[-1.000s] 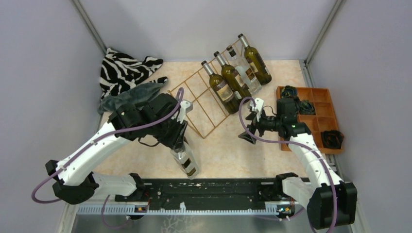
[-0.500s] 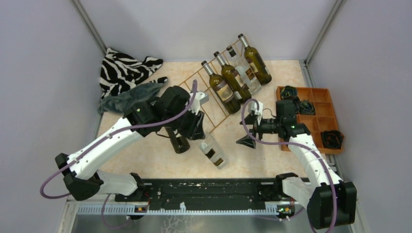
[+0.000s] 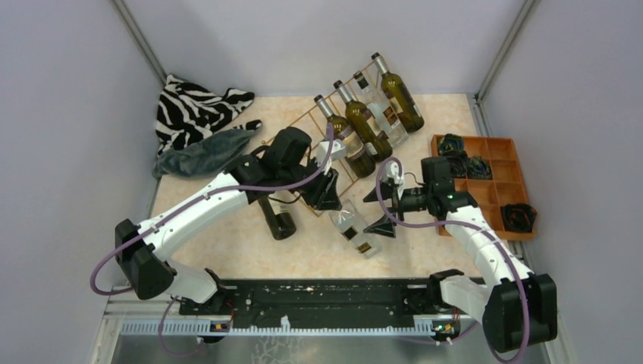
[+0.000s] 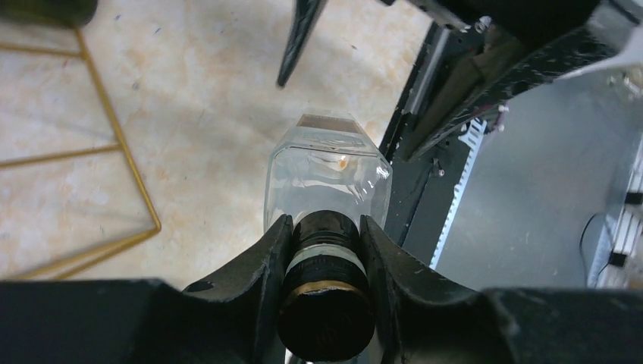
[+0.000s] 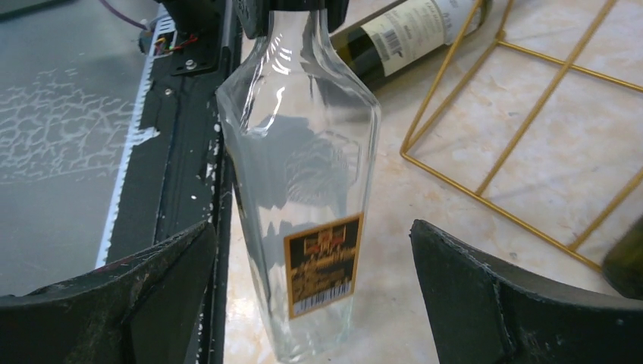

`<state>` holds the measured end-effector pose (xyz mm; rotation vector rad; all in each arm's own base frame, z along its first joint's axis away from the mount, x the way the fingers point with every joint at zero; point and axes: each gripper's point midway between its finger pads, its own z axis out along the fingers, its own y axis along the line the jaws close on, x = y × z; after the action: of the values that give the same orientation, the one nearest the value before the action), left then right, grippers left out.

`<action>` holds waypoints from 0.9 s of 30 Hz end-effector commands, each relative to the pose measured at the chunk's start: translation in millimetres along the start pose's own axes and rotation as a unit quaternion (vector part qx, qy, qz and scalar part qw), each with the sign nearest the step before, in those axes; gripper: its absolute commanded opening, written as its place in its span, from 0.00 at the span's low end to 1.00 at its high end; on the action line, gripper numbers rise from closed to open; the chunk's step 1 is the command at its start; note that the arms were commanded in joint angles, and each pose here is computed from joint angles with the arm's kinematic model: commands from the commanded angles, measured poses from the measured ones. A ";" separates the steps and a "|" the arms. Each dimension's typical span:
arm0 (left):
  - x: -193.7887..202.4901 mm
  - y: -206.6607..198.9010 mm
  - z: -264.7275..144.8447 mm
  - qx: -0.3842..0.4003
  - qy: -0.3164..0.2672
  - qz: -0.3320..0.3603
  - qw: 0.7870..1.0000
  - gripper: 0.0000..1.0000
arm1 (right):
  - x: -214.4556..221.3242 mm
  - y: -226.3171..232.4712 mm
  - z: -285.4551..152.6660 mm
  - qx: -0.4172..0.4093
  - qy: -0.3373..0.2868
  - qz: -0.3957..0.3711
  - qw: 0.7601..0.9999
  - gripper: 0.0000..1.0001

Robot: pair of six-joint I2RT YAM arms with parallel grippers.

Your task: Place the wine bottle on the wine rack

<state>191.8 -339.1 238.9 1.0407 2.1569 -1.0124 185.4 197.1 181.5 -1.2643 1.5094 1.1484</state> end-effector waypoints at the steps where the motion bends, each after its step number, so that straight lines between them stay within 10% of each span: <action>1: -48.2 -37.8 -11.5 0.095 -0.099 0.142 0.980 0.00 | 3.7 11.4 15.7 -0.042 0.003 -0.023 0.999 0.99; 22: -56.1 -48.3 -7.9 0.148 -0.177 0.266 0.936 0.00 | 24.1 4.8 47.5 -0.036 0.042 -0.016 0.998 0.98; 27: -47.7 -38.7 -4.2 0.132 -0.178 0.261 0.939 0.00 | 21.5 6.8 48.5 -0.042 0.034 -0.013 0.998 0.83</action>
<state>187.2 -365.6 234.9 1.3748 1.6400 -1.1051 172.4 232.6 138.4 -1.3918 1.5719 1.1759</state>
